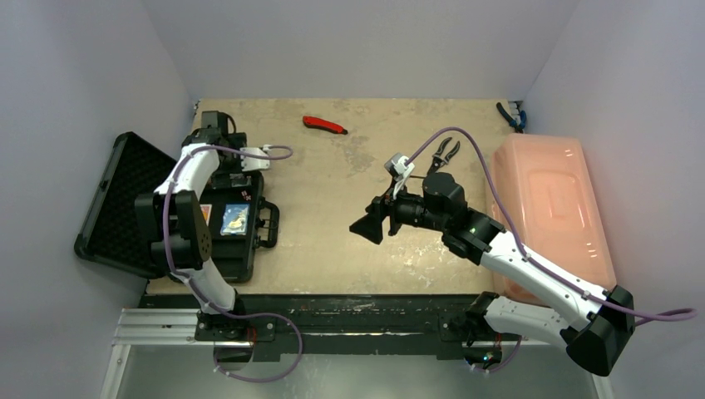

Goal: Pack up texas hold em set

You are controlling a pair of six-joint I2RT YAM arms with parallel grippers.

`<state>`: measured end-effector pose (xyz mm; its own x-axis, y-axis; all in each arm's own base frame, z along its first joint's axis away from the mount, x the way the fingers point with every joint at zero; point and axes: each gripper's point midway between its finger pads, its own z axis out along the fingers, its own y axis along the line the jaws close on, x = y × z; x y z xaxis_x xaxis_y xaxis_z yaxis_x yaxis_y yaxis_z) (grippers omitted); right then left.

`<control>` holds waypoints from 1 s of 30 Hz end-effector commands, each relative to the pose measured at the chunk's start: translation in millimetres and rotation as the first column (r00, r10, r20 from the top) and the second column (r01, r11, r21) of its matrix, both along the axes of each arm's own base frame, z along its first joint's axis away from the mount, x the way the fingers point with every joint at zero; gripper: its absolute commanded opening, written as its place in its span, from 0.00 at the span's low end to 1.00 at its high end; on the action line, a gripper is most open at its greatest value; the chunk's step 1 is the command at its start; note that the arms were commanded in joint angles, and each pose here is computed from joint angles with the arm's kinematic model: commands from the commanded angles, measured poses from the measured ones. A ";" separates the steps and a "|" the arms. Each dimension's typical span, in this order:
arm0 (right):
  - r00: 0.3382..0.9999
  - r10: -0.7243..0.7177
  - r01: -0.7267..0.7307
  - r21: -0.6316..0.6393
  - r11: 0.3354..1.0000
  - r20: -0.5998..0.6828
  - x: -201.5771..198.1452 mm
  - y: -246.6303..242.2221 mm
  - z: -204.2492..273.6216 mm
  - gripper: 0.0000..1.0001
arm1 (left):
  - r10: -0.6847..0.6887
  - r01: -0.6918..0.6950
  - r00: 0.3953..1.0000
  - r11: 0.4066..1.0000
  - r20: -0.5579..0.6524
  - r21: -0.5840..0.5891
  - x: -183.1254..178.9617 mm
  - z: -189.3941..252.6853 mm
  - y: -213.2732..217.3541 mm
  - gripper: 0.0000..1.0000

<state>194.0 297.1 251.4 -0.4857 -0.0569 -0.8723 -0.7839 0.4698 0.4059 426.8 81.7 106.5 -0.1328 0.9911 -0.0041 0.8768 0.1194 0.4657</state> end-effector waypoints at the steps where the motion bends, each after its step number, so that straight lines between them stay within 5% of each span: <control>1: 0.999 0.035 -0.035 0.020 0.999 0.020 -4.0 4.5 3.3 0.81 | -0.007 0.004 0.999 0.998 0.042 0.062 -9.1 30.4 14.4 0.99; 11: 0.999 0.031 -0.032 0.018 0.999 0.022 -4.1 3.5 3.2 0.81 | 0.023 -0.029 0.988 0.999 0.152 0.039 -1.6 52.5 10.7 0.99; 17: 0.999 0.031 -0.031 0.018 0.999 0.020 -3.7 4.0 3.1 0.81 | 0.108 -0.100 0.936 0.994 0.335 -0.041 18.9 78.1 3.3 1.00; 24: 0.999 0.031 -0.031 0.017 0.999 0.019 -3.8 3.9 2.2 0.81 | 0.171 -0.105 0.812 0.983 0.557 -0.149 39.7 127.6 -19.0 1.00; 30: 0.999 0.028 -0.028 0.015 0.999 0.018 -3.4 3.5 1.1 0.81 | 0.328 -0.095 0.583 0.936 0.744 -0.338 40.2 191.2 -23.7 1.00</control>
<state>193.3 297.3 250.5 -0.4867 -0.0586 -0.8716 -0.7854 0.4662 0.4072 463.8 59.2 223.3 -0.2184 0.9469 -0.2358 0.4320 0.3105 0.8467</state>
